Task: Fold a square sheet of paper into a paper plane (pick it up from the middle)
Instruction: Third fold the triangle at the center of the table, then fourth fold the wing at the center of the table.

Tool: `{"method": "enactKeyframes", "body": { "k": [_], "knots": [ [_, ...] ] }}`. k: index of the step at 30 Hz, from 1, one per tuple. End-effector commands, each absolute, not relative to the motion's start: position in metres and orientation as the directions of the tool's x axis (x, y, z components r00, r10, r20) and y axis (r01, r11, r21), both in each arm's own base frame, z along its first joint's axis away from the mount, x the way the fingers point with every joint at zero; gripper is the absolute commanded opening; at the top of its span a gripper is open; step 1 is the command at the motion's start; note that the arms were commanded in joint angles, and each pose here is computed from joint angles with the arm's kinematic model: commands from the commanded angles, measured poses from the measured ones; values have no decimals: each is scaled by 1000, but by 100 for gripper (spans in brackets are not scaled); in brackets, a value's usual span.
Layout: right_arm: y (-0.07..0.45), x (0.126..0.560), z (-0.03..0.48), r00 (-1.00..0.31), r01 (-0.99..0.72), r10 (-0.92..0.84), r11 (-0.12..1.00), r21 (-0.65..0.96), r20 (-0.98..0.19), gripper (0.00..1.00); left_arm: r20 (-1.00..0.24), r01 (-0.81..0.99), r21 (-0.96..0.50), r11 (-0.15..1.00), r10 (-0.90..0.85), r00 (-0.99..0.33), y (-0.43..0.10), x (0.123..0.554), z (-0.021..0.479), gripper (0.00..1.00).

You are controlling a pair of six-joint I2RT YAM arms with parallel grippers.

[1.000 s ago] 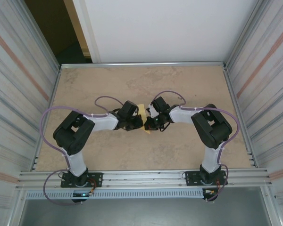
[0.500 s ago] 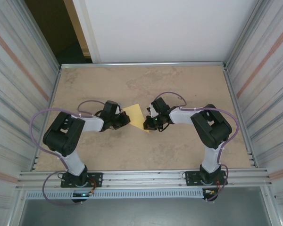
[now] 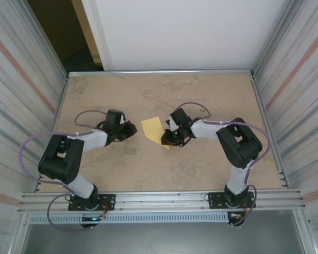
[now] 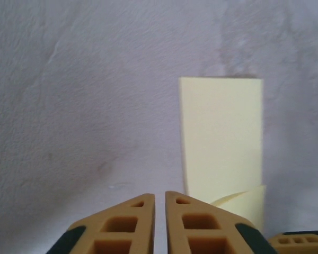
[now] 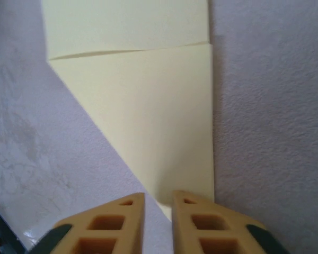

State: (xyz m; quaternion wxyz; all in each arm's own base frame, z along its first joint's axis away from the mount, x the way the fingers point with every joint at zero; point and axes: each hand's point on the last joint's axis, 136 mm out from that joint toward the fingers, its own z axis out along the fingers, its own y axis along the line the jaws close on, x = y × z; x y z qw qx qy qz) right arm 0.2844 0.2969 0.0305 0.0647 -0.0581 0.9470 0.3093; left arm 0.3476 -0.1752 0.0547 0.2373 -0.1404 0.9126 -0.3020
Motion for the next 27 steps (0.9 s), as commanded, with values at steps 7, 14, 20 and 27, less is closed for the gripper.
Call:
{"method": "enactKeyframes", "body": {
  "k": [7, 14, 20, 27],
  "knots": [
    [298, 301, 62, -960, -203, -59, 819, 536, -274, 29, -207, -156, -720, 677, -423, -882, -208, 320, 66, 32],
    [305, 306, 46, -972, -160, -33, 816, 555, -231, 25, -117, -197, -763, 616, -431, -895, -230, 311, 54, 35],
    [298, 312, 26, -982, -110, -7, 832, 543, -188, 23, -107, -205, -751, 628, -422, -900, -236, 311, 48, 35],
    [288, 311, 10, -990, -60, 20, 842, 536, -143, 20, -93, -212, -750, 626, -418, -904, -243, 316, 44, 35]
  ]
}}
